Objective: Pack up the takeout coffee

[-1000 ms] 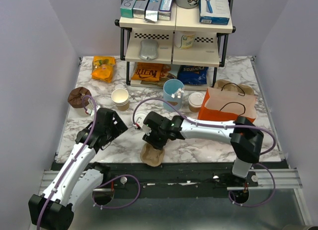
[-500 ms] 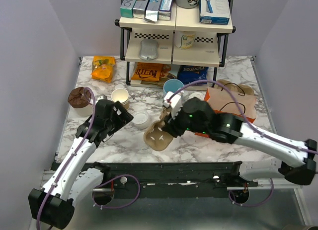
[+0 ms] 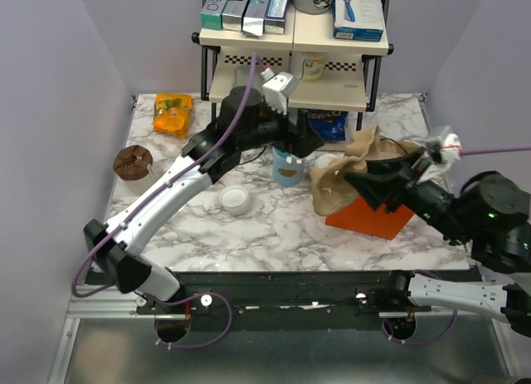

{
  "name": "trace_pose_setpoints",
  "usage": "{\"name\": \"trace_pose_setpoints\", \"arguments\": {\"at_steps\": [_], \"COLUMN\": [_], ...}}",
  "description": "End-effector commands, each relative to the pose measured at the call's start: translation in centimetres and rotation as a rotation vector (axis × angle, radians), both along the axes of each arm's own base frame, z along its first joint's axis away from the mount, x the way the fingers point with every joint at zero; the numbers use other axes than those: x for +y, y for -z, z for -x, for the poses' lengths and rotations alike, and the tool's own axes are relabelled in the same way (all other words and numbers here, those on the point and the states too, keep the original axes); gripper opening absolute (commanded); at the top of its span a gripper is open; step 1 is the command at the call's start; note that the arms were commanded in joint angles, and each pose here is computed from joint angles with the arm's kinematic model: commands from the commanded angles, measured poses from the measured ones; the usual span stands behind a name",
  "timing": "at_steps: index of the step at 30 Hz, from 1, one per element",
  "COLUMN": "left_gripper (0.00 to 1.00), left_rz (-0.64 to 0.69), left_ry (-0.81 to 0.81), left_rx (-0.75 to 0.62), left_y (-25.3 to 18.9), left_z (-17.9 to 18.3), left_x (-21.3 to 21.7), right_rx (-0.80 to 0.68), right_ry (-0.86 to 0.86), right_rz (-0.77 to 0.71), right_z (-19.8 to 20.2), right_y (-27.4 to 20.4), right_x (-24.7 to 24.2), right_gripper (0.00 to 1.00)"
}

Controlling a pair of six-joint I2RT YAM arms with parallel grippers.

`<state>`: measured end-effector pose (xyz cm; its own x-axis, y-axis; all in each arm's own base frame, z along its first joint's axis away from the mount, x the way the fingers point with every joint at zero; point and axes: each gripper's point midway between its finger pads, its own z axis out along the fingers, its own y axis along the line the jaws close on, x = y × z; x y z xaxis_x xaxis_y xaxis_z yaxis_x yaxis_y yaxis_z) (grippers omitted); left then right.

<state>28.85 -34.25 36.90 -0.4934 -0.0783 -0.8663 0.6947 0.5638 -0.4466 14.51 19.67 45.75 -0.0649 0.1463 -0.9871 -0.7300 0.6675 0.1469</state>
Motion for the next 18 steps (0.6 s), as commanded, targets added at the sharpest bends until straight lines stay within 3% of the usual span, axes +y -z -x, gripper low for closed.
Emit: {"name": "trace_pose_setpoints", "arguments": {"at_steps": [1,6,14,18], "left_gripper": [0.99,0.99,0.99,0.99], "left_rz": [-0.063,-0.269,-0.246,-0.26], "left_ry": [0.41,0.6,0.717,0.636], "left_rx": [-0.241,-0.351,-0.381,-0.426], "left_y": [-1.5,0.9,4.0,4.3], "left_z": [1.1,1.6,2.5,1.2], "left_x": [-5.7,-11.9,-15.7,-17.3], "right_rx": [-0.044,-0.1,-0.103,-0.1], "right_ry": [-0.083,-0.139,-0.168,-0.191], "right_rz": [-0.151,-0.239,-0.239,-0.244], "right_z": [2.5,4.4,5.0,5.3], "right_y": [-2.8,-4.4,-4.3,-4.4], "right_x": [-1.8,-3.8,-3.9,-3.6], "right_gripper": [0.41,0.41,0.4,0.4]}}
